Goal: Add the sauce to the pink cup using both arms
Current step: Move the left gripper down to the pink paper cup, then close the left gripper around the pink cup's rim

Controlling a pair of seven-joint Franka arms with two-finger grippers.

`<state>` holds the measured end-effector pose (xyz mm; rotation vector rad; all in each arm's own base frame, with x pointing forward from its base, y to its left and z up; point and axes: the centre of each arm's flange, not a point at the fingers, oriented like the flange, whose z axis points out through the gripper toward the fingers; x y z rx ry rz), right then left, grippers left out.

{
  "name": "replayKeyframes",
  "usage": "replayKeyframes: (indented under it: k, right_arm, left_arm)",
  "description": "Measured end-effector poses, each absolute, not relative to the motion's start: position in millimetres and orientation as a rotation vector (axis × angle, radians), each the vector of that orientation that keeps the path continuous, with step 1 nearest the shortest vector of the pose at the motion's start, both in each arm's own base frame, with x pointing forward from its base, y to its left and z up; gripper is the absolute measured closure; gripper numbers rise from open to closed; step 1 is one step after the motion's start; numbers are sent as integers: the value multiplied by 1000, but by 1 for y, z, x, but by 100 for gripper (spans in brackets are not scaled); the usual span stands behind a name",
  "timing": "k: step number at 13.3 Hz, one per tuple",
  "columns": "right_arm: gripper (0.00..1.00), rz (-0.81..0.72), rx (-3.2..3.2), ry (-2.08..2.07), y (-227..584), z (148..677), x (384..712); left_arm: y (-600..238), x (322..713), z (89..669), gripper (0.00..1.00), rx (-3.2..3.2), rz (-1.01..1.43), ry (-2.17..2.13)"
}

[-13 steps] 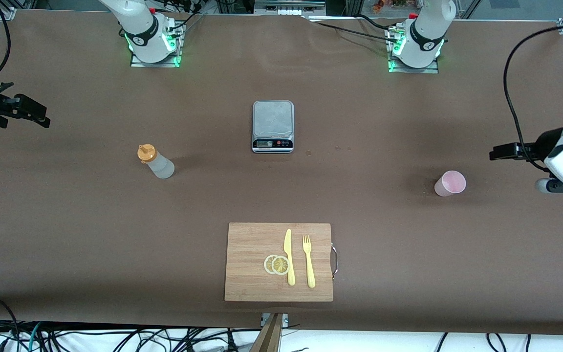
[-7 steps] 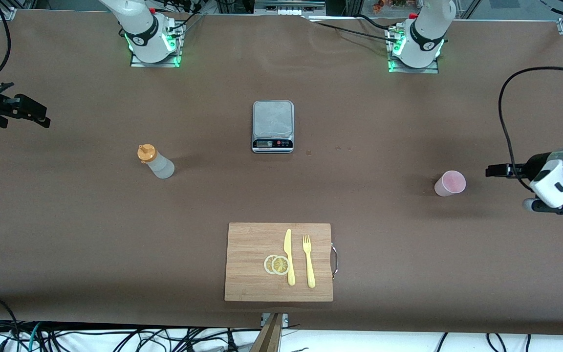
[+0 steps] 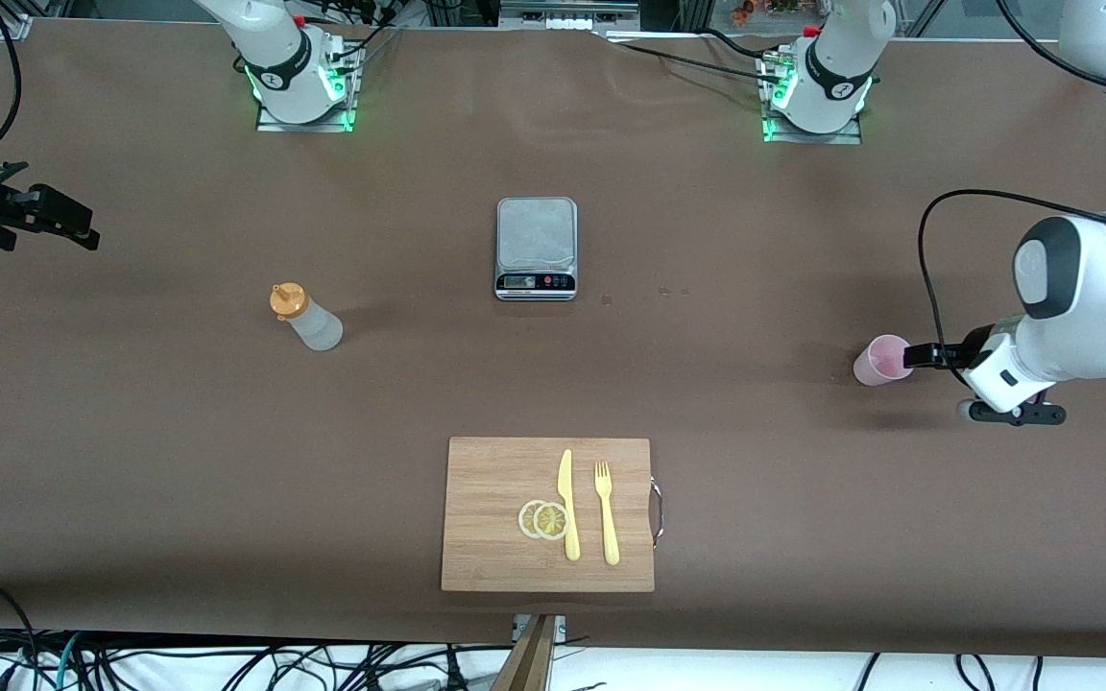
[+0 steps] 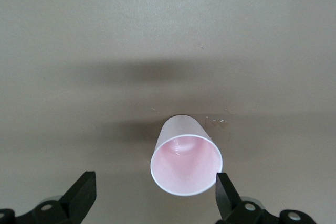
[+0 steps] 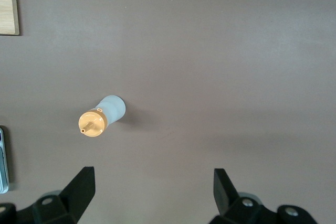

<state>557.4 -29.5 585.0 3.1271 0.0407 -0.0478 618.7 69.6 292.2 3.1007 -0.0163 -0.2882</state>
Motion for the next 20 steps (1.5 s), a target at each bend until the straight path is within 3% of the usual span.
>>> replayKeyframes:
  k: [14,16,20]
  right_arm:
    - [0,-50,3127,40,-30,585,557]
    - [0,-50,3127,40,-30,585,557]
    - [0,-51,3127,40,-30,585,557]
  left_arm:
    - [80,600,239,5,3098,-286,9]
    - [78,598,236,11,3097,-291,2]
    - [74,597,234,52,3096,-295,-8]
